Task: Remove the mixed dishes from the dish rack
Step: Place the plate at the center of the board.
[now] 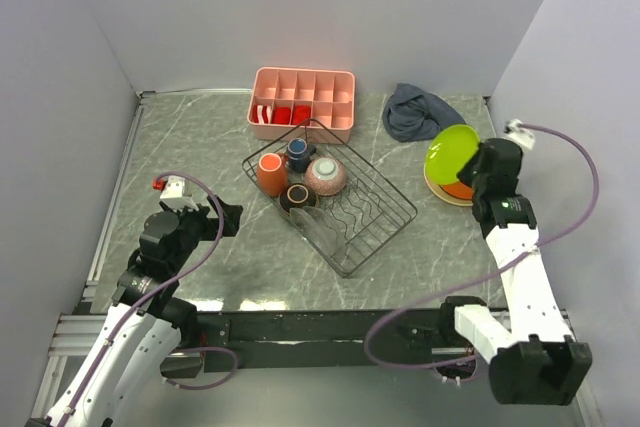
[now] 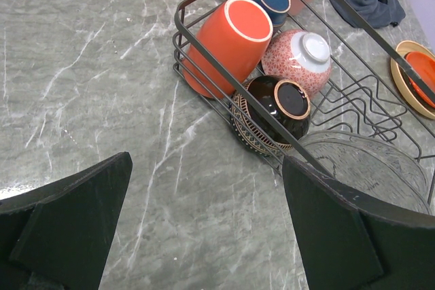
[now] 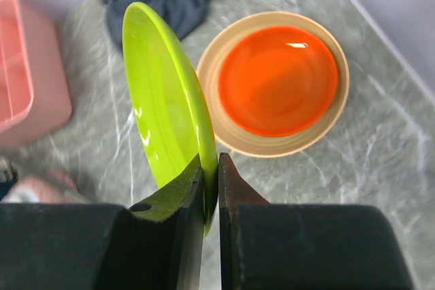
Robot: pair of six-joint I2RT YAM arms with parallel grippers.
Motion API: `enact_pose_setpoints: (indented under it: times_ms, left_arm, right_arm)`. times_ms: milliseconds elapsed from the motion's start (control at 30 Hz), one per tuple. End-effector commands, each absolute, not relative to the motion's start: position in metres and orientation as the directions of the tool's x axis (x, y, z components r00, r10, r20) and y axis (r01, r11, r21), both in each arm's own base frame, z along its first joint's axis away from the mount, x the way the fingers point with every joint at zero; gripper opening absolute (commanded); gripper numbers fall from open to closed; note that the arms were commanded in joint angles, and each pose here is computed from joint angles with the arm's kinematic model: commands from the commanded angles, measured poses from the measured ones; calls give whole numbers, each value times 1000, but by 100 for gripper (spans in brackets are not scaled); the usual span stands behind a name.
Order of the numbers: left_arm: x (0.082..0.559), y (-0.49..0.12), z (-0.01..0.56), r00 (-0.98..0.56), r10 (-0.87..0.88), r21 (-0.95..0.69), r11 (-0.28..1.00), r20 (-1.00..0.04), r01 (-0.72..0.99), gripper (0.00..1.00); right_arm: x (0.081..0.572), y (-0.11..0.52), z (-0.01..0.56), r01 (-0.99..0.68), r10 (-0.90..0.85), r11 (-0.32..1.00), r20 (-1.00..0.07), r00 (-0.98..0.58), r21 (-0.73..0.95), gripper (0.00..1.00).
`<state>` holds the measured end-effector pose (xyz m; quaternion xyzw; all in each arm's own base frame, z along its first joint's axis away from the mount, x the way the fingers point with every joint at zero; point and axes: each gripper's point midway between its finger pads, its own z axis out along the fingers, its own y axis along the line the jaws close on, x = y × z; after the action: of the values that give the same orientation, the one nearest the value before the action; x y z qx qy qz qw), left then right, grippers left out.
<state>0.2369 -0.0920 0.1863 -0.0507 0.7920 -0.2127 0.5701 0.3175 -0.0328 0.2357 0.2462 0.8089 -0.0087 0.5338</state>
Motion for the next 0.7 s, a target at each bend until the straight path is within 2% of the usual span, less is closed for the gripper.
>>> enact_pose_setpoints:
  times_ms: [0,200,300,533,667]
  left_arm:
    - [240,-90,219,-259,-335,-388,902,-906,192,99]
    - [239,-88,220,-248,-340,-388,903,-907,183,99]
    - [239,-86,221,-246,-342,-388,905,-907,174,100]
    - [239,-83,221,-238,-347,-388,908,-907,158,99]
    - [240,-82,221,-239,-346,-387,909,-907,153,99]
  right_arm:
    - [336,-49,242,392,634,738,-764,-124,549,0]
    - [344,-88,206,453,815,514,-580,9,729,0]
    - [345,-103,186,491,860,418,-507,56,764,0]
    - [350,-120,149,571,889,345,-454,57,745,0]
    - [352,-120,118,603,923,290,-383,28,743,0]
